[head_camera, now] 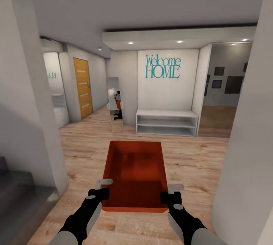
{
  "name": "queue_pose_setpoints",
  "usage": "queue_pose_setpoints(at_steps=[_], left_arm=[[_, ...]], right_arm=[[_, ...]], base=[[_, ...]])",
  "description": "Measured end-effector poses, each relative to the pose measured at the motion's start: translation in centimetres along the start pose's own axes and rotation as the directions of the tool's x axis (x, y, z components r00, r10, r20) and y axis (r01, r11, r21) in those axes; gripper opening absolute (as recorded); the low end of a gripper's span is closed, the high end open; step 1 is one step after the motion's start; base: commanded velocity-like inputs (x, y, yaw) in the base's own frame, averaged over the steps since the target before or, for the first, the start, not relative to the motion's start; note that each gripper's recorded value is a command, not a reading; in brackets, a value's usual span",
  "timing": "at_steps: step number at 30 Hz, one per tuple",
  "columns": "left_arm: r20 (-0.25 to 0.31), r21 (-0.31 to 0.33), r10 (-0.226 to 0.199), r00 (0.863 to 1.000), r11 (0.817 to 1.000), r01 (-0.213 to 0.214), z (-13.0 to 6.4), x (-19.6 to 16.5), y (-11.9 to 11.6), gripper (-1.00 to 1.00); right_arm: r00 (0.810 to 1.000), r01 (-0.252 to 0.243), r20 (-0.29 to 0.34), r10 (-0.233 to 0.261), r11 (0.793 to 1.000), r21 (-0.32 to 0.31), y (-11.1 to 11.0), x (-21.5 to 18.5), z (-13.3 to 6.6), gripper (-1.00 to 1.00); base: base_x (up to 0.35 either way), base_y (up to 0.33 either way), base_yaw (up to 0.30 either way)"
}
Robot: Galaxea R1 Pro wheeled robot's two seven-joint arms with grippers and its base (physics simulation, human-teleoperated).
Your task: Move the two storage containers from the living room to the garage. In the garage, place one container on the floor and stack the other container on top of it (either order is fine).
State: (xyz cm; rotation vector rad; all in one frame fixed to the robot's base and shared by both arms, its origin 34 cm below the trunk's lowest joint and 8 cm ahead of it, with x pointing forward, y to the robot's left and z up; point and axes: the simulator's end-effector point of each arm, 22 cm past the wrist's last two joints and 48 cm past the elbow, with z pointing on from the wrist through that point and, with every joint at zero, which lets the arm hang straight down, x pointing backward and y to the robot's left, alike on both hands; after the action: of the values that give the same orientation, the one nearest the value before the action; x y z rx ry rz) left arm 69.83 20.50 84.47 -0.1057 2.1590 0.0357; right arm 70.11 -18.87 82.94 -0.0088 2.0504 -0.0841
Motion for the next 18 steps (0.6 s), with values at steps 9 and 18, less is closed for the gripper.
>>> queue_pose_setpoints(at_steps=[9, 18], left_arm=[[-0.001, 0.000, 0.000, 1.000, 1.000, 0.000, 0.01, 0.04, 0.01, -1.00], [0.000, 0.000, 0.000, 1.000, 1.000, 0.000, 0.01, 0.02, 0.02, -1.00]], right_arm=[[1.000, 0.000, -0.001, 0.000, 1.000, 0.000, 0.01, 0.02, 0.00, -1.00], [1.000, 0.000, 0.000, 0.000, 1.000, 0.000, 0.02, 0.00, 0.00, -1.00]], base=[[0.325, 0.000, 0.000], [0.325, 0.000, 0.000]])
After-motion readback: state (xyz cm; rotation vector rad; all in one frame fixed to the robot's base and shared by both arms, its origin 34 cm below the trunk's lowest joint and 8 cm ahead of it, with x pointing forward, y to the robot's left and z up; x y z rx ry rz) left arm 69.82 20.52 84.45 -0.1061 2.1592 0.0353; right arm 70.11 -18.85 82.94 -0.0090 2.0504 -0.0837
